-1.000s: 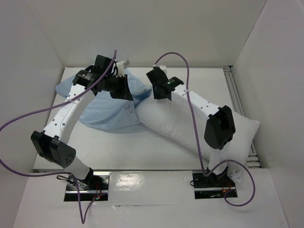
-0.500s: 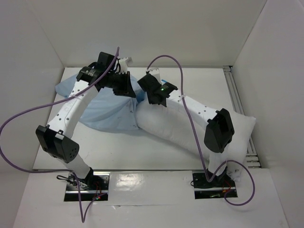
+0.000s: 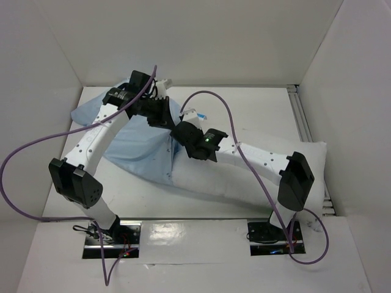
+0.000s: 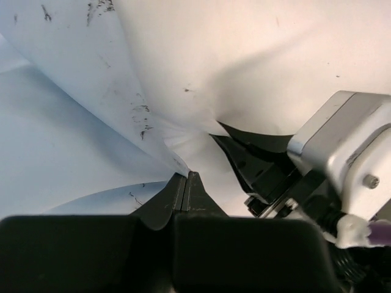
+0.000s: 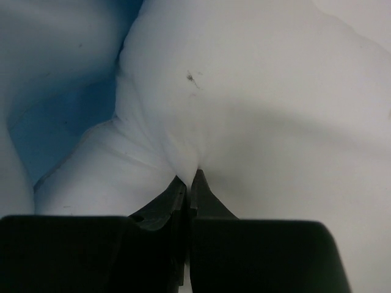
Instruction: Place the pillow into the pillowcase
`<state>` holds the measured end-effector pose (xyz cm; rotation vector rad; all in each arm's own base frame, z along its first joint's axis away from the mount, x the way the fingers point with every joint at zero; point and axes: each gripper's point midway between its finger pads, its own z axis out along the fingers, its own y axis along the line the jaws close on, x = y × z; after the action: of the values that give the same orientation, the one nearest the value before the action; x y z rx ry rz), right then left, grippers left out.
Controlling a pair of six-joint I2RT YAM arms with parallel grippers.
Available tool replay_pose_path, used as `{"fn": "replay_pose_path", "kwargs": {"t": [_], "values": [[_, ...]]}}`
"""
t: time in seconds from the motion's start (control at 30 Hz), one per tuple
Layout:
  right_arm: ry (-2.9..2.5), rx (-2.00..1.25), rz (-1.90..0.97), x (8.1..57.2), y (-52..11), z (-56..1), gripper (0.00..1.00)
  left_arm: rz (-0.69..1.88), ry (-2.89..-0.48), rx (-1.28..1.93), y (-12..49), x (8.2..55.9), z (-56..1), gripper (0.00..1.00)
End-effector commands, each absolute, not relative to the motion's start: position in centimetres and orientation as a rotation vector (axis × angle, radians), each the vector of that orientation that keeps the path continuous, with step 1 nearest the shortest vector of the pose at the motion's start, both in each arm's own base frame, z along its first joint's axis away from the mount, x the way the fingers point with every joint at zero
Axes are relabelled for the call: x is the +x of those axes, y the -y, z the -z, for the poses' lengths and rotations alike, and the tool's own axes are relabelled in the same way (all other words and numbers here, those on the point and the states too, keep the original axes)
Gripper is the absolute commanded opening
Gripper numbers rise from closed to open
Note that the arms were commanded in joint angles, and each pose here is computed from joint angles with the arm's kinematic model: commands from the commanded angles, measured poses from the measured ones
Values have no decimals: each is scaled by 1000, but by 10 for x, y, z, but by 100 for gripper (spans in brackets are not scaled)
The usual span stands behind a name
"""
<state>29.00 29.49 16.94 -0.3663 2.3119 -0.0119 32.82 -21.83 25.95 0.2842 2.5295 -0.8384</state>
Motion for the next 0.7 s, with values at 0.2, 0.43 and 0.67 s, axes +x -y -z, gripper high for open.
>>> {"fn": "replay_pose_path", "kwargs": {"t": [0.2,0.43,0.67], "values": [[-2105,-324,-184,328,-338,-221,0,1007,-2462,372,227,300,-273,0],[-1986,-262,-391,340,-351,-231,0,1211,-2474,394,253,267,-259,0],[-1962,-192,-486,322,-335,-211,0,993,-2560,319,223,302,-252,58]]}}
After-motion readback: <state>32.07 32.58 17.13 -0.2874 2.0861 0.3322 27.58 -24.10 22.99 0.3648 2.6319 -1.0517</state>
